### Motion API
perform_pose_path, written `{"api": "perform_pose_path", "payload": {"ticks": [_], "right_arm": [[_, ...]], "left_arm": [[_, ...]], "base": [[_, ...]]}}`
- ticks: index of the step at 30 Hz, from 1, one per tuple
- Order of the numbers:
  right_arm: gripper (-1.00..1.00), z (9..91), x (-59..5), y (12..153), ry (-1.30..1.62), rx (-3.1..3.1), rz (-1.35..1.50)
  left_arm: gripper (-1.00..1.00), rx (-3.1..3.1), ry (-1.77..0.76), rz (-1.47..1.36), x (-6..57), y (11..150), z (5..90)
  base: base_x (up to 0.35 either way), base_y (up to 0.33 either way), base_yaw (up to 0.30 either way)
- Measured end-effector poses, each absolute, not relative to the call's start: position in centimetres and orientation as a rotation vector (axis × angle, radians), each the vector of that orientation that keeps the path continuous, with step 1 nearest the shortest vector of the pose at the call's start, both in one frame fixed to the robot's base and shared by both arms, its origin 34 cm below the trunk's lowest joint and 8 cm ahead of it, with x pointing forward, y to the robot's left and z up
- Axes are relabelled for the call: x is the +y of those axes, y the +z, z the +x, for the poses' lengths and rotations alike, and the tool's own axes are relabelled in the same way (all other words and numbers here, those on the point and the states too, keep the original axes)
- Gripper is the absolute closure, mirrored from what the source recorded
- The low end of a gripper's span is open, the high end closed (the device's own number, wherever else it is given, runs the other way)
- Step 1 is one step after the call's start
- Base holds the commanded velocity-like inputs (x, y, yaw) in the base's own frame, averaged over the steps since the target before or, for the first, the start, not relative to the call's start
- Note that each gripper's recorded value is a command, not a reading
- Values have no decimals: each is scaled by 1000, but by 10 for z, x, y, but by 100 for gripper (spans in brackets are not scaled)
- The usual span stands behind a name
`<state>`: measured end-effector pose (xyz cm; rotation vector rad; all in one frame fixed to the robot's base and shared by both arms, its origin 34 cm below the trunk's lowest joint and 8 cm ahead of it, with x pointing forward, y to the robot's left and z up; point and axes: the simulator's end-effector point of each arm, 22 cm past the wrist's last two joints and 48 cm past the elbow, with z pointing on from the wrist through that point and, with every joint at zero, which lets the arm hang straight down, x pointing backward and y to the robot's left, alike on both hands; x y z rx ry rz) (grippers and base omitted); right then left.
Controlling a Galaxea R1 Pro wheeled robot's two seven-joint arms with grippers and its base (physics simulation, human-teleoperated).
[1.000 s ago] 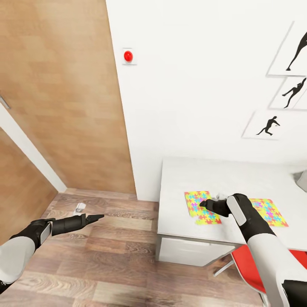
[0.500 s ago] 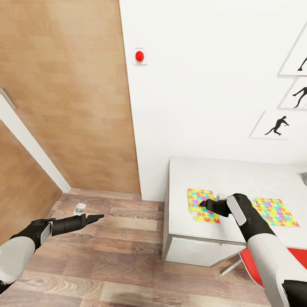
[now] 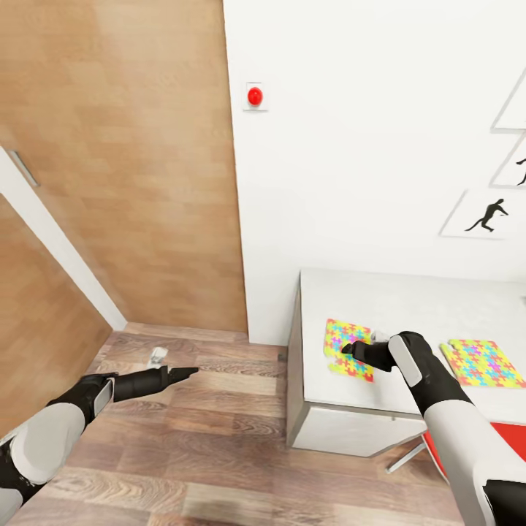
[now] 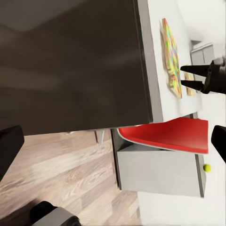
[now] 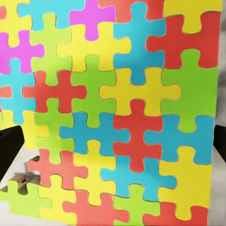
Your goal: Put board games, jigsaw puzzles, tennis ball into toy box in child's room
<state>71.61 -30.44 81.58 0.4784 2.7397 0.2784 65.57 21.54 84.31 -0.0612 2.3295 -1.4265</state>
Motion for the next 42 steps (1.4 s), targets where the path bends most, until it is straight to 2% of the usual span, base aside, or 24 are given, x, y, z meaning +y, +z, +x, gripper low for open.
{"api": "perform_pose_path", "payload": {"ticks": [9, 42], "right_arm": [[-100, 716, -304, 816, 280, 2739, 479], [-100, 723, -292, 823, 374, 2711, 450]], "left_arm": [[-100, 2312, -1467, -46, 194, 846, 656], [-100, 2308, -1472, -42, 191, 846, 656]], "base": [[0, 138, 0], [0, 80, 0]]}}
